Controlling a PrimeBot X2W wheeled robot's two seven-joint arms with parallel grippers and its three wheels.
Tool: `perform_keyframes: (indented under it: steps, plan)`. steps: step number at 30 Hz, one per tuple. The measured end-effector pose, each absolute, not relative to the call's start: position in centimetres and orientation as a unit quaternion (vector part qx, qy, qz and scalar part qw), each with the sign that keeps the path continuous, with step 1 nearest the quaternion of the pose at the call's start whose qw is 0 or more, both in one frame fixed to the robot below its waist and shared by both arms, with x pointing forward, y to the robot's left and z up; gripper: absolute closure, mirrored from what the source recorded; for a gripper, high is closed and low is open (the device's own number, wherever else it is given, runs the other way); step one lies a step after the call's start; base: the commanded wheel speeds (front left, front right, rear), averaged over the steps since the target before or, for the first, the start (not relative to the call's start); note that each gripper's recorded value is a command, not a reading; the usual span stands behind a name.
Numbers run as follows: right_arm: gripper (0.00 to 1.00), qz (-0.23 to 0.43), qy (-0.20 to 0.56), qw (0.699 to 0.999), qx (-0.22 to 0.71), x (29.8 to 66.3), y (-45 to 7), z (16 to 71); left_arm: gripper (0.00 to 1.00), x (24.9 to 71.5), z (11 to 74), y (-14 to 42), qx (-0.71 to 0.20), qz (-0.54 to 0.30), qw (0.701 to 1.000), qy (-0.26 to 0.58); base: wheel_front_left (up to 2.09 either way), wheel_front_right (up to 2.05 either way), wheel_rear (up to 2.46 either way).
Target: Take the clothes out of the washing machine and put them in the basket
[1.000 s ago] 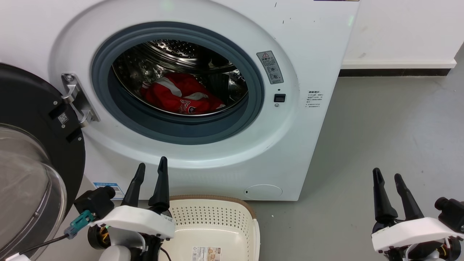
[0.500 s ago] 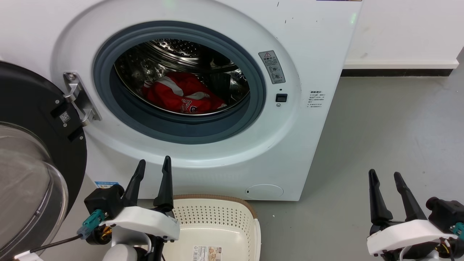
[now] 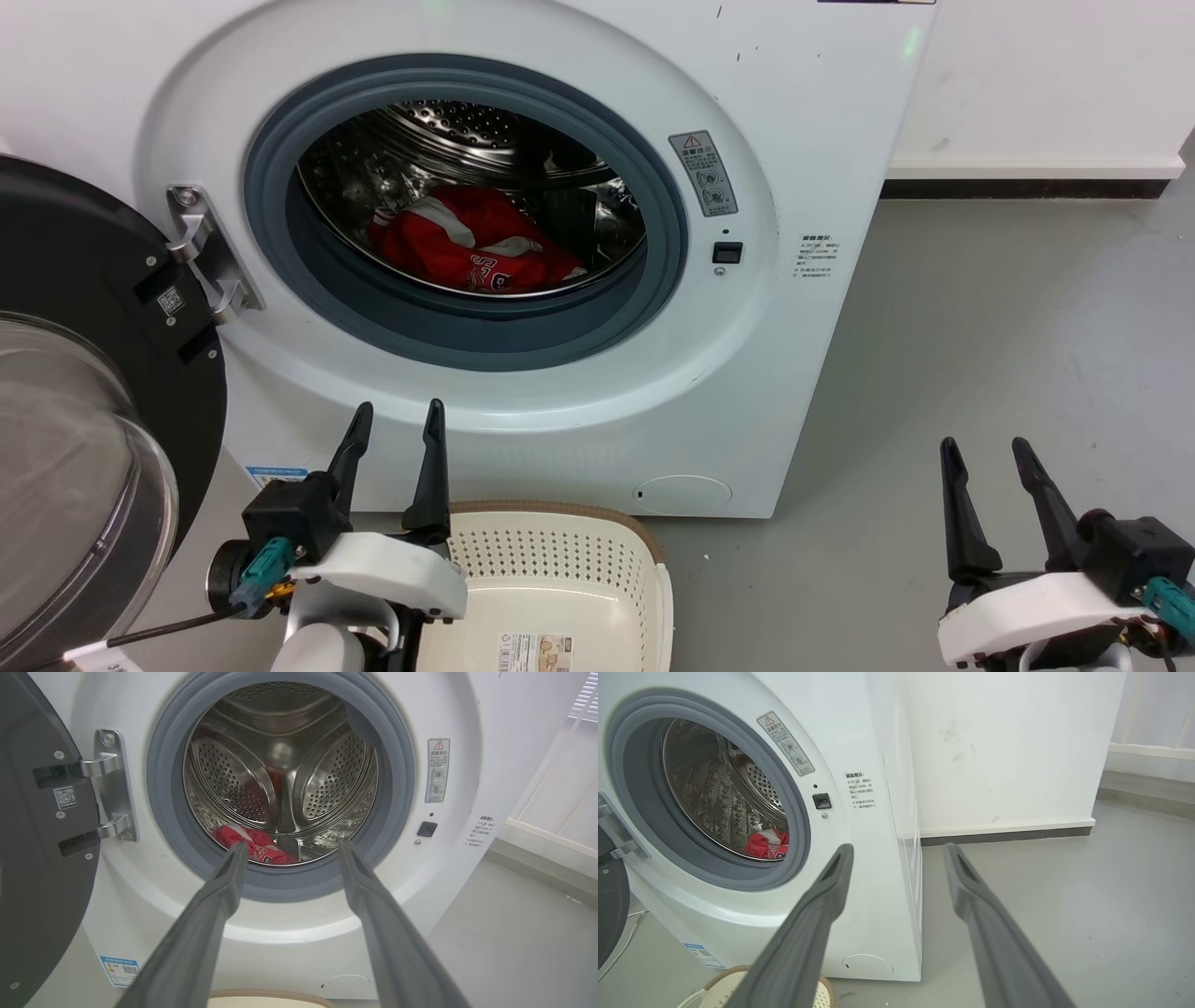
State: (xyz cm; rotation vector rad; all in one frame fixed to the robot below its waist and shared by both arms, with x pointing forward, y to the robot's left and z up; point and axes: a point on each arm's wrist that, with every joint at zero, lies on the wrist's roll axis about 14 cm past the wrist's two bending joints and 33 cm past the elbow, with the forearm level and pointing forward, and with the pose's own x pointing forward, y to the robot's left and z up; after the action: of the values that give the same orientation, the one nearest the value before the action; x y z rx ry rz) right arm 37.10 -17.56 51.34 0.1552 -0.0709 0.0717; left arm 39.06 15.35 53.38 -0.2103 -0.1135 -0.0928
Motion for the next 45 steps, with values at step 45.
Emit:
perform_keyframes:
  steps: [45]
  plan:
    - [0.0,0.063,-0.04,0.997,-0.026,37.0,-16.4,51.6,0.0,38.9,53.2,15.4,-0.007,-0.041,0.996,-0.075,0.0,0.0,0.0]
